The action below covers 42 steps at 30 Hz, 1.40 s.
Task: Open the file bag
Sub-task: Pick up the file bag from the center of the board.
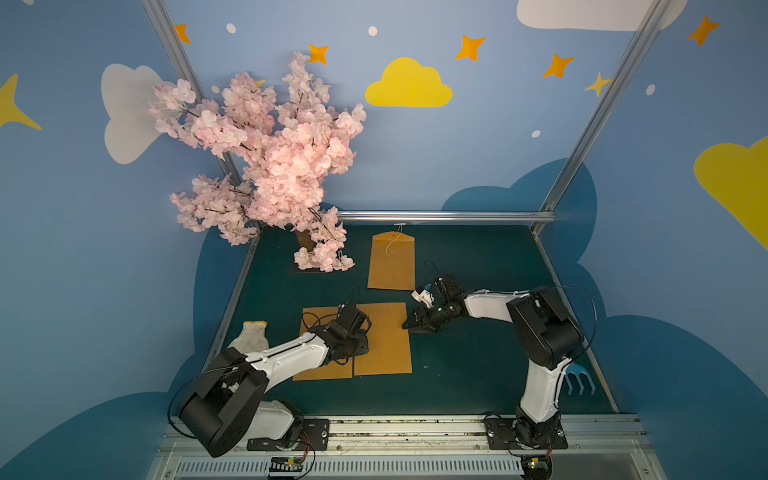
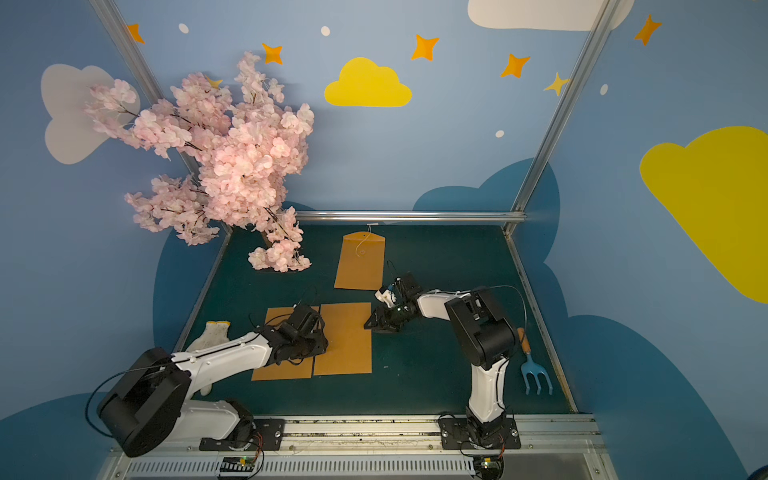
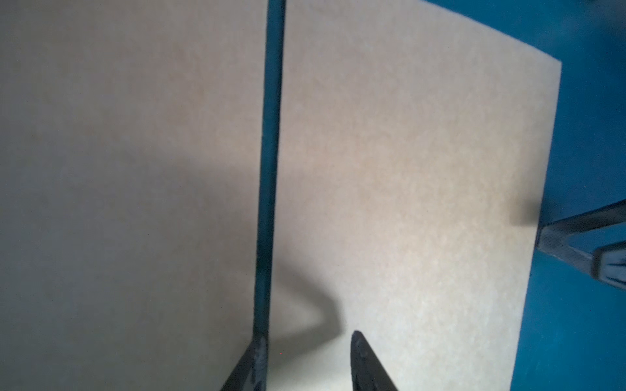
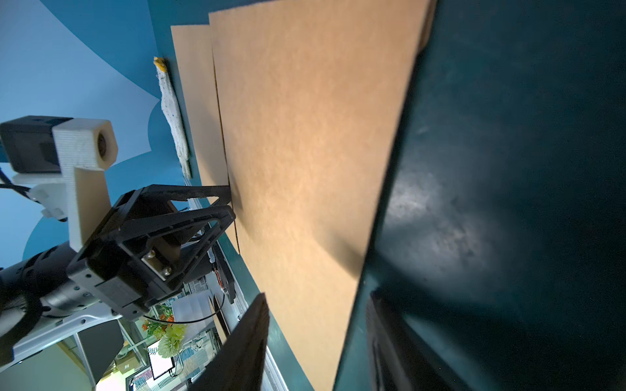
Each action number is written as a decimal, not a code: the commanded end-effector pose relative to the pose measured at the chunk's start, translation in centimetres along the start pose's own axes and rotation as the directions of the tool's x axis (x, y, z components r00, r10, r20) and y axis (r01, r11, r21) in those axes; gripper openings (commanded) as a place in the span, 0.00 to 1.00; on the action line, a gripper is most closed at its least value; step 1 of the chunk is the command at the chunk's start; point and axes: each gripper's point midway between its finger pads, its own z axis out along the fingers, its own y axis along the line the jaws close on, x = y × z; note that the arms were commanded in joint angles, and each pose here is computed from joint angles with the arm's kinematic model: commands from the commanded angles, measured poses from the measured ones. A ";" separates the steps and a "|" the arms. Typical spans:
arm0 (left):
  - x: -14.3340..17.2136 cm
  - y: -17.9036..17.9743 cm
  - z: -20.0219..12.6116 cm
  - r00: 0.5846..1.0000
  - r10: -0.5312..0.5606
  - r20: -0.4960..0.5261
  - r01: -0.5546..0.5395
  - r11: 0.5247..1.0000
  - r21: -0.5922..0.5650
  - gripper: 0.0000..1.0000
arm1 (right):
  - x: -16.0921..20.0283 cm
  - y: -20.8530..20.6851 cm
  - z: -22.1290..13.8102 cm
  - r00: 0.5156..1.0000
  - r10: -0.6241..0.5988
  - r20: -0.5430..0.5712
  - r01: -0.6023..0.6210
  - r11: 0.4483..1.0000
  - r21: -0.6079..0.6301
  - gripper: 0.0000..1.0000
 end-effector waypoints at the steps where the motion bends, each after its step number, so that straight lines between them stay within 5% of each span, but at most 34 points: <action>1: 2.5 2.6 1.6 0.996 -0.021 -0.088 0.014 0.997 -0.081 0.41 | 0.5 -0.8 0.8 0.999 0.026 -0.028 -0.025 0.999 0.026 0.48; 23: 3.2 2.8 2.3 0.993 -0.032 -0.113 0.023 0.997 -0.079 0.39 | 0.0 2.2 1.0 0.999 -0.021 -0.025 0.017 0.990 -0.141 0.47; 42: 3.0 2.2 2.7 0.992 -0.023 -0.124 0.015 0.998 -0.062 0.39 | 1.2 7.0 -0.1 0.988 -0.141 -0.065 0.110 0.929 -0.352 0.35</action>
